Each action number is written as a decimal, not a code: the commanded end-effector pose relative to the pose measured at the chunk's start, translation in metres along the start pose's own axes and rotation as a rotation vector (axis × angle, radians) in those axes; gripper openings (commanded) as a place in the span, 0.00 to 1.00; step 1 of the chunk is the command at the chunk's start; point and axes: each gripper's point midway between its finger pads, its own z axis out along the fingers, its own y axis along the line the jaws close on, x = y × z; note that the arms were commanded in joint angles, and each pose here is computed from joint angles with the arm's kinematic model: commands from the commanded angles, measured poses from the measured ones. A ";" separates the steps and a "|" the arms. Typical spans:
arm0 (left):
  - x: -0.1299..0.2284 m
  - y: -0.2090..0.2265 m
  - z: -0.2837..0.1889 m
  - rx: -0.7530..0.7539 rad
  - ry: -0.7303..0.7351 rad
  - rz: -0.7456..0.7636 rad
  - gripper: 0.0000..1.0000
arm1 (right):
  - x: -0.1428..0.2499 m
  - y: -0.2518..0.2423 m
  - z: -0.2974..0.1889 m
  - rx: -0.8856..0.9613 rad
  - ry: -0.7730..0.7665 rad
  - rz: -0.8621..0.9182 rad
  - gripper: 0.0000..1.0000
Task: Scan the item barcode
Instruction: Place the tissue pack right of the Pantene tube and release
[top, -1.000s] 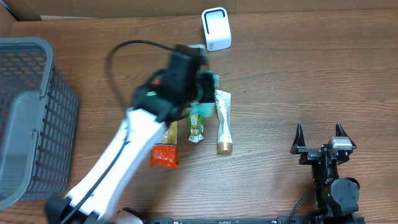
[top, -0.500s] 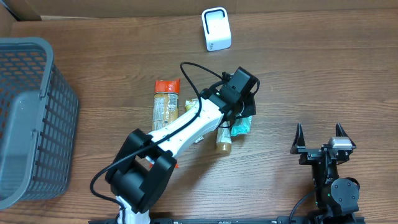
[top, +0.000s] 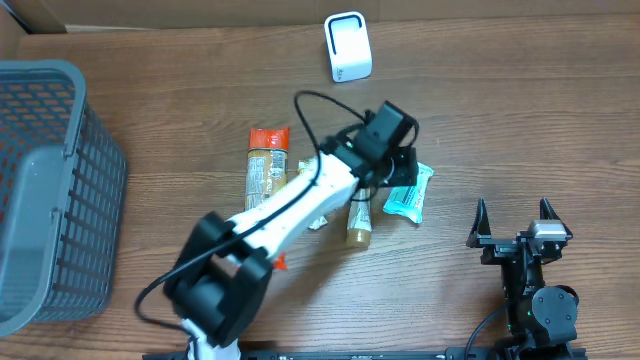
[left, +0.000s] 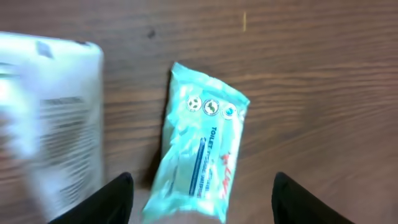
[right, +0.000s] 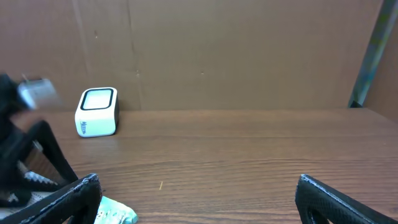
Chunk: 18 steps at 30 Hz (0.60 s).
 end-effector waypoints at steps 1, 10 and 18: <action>-0.059 -0.017 -0.113 0.061 -0.209 0.106 0.64 | 0.002 0.001 0.000 -0.004 -0.004 -0.003 1.00; -0.055 0.087 -0.300 -0.102 -0.382 0.082 0.64 | 0.002 0.001 0.000 -0.004 -0.004 -0.003 1.00; 0.021 0.183 -0.425 -0.405 -0.599 0.013 0.65 | 0.002 0.001 0.000 -0.004 -0.004 -0.003 1.00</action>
